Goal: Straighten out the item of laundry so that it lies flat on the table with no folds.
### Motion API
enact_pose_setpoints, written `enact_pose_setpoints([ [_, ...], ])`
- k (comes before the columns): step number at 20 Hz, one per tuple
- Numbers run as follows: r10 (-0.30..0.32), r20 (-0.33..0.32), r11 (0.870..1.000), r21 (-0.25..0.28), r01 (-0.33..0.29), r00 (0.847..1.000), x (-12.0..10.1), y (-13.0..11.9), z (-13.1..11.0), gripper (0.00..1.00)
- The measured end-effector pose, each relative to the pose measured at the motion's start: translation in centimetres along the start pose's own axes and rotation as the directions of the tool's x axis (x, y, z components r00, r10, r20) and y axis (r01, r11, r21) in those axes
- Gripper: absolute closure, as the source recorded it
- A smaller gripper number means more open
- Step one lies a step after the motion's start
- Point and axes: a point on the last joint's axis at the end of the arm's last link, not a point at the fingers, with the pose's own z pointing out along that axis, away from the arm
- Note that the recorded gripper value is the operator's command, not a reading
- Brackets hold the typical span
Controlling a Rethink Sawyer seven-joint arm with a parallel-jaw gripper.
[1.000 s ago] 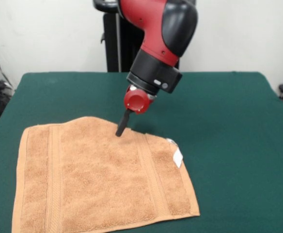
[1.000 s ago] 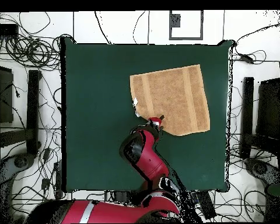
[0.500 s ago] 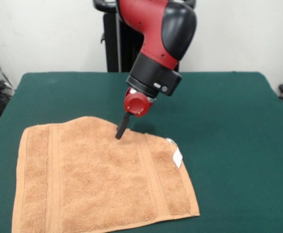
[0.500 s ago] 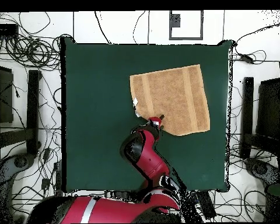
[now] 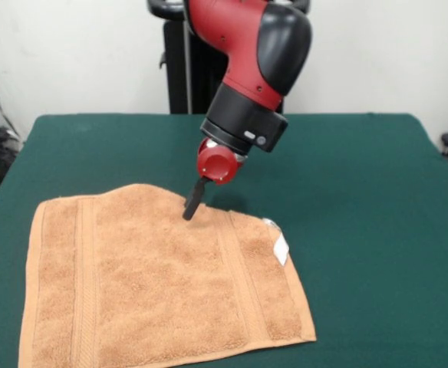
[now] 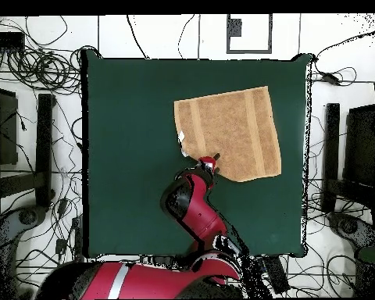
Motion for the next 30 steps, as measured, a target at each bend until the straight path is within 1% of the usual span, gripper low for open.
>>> enact_pose_setpoints([
  [3,0.001,0.000,1.000,-0.001,-0.001,1.000,-0.1,0.1,-0.1,0.00],
  [7,-0.001,-0.003,1.000,-0.010,0.001,1.000,0.1,0.4,-0.9,0.00],
  [11,-0.006,-0.011,0.999,-0.040,0.006,1.000,0.6,1.5,-2.6,0.00],
  [13,-0.005,-0.013,0.999,-0.047,0.004,1.000,0.5,1.8,-3.1,0.00],
  [17,0.012,-0.011,0.998,-0.064,-0.013,1.000,-0.4,2.9,-4.3,0.00],
  [24,0.025,-0.008,0.997,-0.068,-0.025,1.000,-1.4,3.3,-4.5,0.00],
  [30,-0.010,-0.023,0.998,-0.068,0.008,1.000,-1.2,2.5,-4.1,0.00],
])
